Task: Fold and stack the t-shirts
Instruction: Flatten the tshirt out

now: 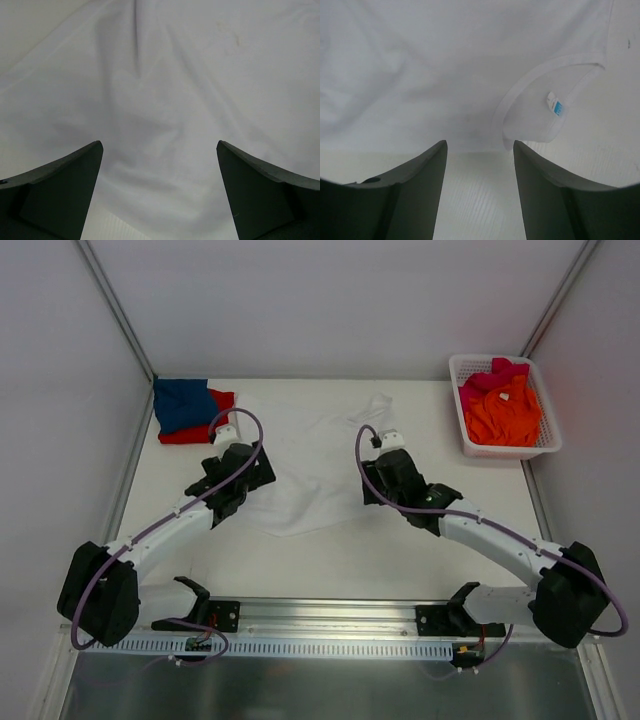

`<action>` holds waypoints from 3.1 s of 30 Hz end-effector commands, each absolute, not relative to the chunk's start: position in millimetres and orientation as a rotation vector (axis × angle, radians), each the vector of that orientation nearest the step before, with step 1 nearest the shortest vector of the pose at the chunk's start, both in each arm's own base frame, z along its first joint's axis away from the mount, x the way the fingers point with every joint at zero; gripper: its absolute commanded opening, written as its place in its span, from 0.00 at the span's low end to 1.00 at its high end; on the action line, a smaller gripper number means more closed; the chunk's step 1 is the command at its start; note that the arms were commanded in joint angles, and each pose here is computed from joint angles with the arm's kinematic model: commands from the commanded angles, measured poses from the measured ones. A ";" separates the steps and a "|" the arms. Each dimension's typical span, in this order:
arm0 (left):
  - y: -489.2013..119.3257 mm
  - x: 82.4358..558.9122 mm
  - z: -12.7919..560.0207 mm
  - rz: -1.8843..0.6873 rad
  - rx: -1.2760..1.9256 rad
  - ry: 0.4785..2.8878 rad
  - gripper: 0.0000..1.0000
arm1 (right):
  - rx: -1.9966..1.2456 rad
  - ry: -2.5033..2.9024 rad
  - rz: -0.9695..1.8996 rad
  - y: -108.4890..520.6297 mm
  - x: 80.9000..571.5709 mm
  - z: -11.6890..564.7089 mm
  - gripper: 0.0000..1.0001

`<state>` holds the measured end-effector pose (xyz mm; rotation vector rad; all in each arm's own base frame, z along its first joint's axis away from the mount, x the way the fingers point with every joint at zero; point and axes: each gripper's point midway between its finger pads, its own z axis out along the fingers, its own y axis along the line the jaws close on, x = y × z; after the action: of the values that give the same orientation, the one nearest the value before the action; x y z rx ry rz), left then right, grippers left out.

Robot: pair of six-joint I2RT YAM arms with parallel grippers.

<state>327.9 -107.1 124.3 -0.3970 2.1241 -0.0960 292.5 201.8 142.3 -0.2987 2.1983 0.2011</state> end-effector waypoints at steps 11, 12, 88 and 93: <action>-46.3 296.4 90.5 0.284 -0.688 2.112 0.96 | -0.231 2.150 0.286 198.6 252.4 158.4 0.59; -43.1 294.6 86.1 0.329 -0.694 2.126 0.96 | -0.231 2.149 0.282 197.3 252.0 158.3 0.59; -33.4 272.8 55.2 0.479 -0.729 2.233 0.98 | -0.455 2.378 0.468 305.3 235.6 31.0 0.35; -31.3 270.2 55.2 0.481 -0.731 2.232 0.98 | -0.454 2.383 0.467 305.6 235.4 29.4 0.36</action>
<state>272.8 -34.7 48.3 -0.7294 2.2483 0.4789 233.3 298.7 21.6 -0.4815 2.4054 0.4159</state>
